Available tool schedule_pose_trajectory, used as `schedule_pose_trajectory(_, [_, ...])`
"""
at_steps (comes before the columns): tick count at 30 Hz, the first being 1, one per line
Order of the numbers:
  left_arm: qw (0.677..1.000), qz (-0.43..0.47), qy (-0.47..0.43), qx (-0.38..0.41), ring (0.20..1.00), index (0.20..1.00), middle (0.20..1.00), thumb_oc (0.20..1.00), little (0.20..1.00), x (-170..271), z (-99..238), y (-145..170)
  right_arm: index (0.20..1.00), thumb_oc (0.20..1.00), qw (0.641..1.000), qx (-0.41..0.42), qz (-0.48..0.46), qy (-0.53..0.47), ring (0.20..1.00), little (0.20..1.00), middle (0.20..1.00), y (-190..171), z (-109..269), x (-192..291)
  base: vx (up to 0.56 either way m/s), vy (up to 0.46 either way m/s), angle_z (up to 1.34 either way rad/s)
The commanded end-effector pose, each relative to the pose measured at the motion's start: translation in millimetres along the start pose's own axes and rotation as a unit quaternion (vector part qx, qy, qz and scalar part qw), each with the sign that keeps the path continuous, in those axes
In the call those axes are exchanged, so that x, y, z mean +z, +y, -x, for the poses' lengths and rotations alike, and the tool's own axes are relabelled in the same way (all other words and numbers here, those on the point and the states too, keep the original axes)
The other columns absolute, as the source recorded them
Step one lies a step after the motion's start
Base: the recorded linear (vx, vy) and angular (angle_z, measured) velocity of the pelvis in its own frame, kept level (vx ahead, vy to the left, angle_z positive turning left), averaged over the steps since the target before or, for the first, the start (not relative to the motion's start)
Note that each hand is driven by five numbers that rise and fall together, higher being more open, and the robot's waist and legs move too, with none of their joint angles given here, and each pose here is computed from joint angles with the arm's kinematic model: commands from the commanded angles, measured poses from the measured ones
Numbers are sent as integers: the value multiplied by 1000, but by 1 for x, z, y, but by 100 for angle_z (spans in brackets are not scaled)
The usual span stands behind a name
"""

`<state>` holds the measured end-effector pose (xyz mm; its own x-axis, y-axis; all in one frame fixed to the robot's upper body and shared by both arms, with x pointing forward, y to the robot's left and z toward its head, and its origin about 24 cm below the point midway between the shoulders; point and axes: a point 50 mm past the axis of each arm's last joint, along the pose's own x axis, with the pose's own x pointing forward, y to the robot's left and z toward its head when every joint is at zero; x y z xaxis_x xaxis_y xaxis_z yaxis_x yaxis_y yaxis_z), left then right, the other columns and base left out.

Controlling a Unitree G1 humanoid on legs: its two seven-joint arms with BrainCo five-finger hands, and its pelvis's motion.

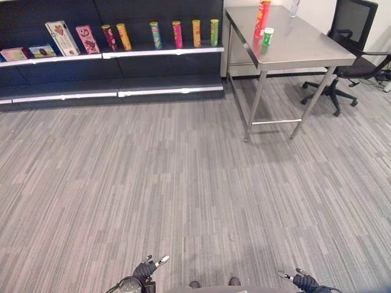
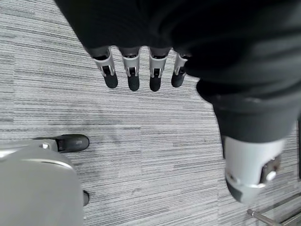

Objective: Put the goods on the table back onto the shelves and tidy them up.

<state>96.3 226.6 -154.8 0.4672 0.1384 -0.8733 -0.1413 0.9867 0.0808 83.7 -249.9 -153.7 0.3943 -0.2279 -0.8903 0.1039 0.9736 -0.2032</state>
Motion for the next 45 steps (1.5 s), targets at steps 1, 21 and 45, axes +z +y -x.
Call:
schedule_pose_trajectory(1, [999, -28, -13, 7, 1000, 1000, 1000, 1000, 1000, 13, -4, 6, 1000, 1000, 1000, -14, -3, -23, 1000, 1000, 1000, -7, -3, 14, -7, -19, -4])
schedule_pose_trajectory(21, [1000, -9, -8, 7, 1000, 1000, 1000, 1000, 1000, 10, -4, 5, 1000, 1000, 1000, -7, 4, -18, 1000, 1000, 1000, -3, -3, 12, 1, -7, -1])
schedule_pose_trajectory(45, [998, -48, 18, 27, 1000, 1000, 1000, 1000, 1000, 2, -1, 22, 1000, 1000, 995, 5, 26, -97, 1000, 1000, 1000, -8, -4, 61, 212, 44, -16])
